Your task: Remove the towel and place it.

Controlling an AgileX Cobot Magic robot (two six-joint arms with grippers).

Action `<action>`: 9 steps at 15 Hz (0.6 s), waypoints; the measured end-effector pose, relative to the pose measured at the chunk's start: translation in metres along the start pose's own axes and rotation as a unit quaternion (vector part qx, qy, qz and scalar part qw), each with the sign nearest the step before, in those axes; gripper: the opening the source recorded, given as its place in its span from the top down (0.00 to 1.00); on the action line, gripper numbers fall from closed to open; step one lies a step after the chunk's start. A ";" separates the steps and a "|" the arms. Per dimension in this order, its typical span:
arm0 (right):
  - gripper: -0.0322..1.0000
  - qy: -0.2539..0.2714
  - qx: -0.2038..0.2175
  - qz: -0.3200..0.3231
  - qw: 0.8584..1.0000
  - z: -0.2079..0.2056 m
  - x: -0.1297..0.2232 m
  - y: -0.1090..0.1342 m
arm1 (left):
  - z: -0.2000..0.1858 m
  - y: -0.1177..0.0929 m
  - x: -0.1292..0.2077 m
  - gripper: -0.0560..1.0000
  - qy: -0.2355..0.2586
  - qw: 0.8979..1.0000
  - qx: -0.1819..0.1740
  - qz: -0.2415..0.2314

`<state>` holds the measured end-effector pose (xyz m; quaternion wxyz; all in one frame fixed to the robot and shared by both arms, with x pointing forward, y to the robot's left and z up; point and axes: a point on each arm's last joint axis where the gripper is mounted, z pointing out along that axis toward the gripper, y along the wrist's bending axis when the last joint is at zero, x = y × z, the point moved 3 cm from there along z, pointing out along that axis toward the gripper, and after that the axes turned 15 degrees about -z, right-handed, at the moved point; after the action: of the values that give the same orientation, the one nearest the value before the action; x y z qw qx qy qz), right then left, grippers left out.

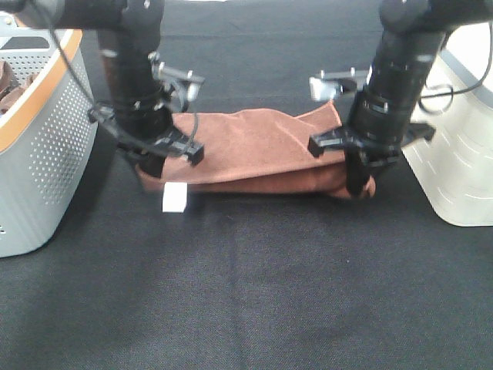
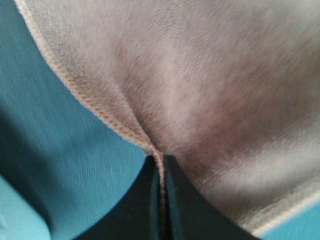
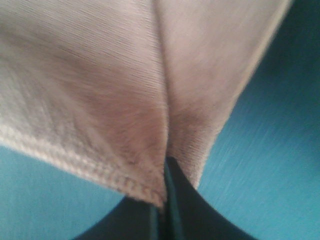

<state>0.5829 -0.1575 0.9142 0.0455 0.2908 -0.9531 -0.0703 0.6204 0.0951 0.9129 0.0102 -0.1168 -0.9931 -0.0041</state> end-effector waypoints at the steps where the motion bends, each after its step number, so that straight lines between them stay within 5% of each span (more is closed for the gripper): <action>1: 0.96 0.009 -0.006 0.003 1.000 0.005 0.004 0.001 | 0.003 0.001 0.005 0.95 0.010 1.000 0.000 -0.001; 7: 0.78 0.023 -0.020 0.009 1.000 0.010 0.010 0.005 | 0.019 0.002 0.018 0.93 0.043 0.999 0.000 -0.005; 8: 0.67 0.023 -0.024 0.011 0.999 0.010 0.010 0.006 | 0.018 0.000 0.019 0.87 0.045 0.999 0.010 -0.009; 9: 0.50 0.022 -0.032 0.014 0.999 0.010 0.009 0.008 | 0.019 -0.002 0.020 0.69 0.048 0.999 0.018 -0.013</action>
<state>0.5698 -0.1554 0.9063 0.0769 0.2772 -0.9532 -0.0933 0.6004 0.0975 0.8948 0.0597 -0.1037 -0.9928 0.0083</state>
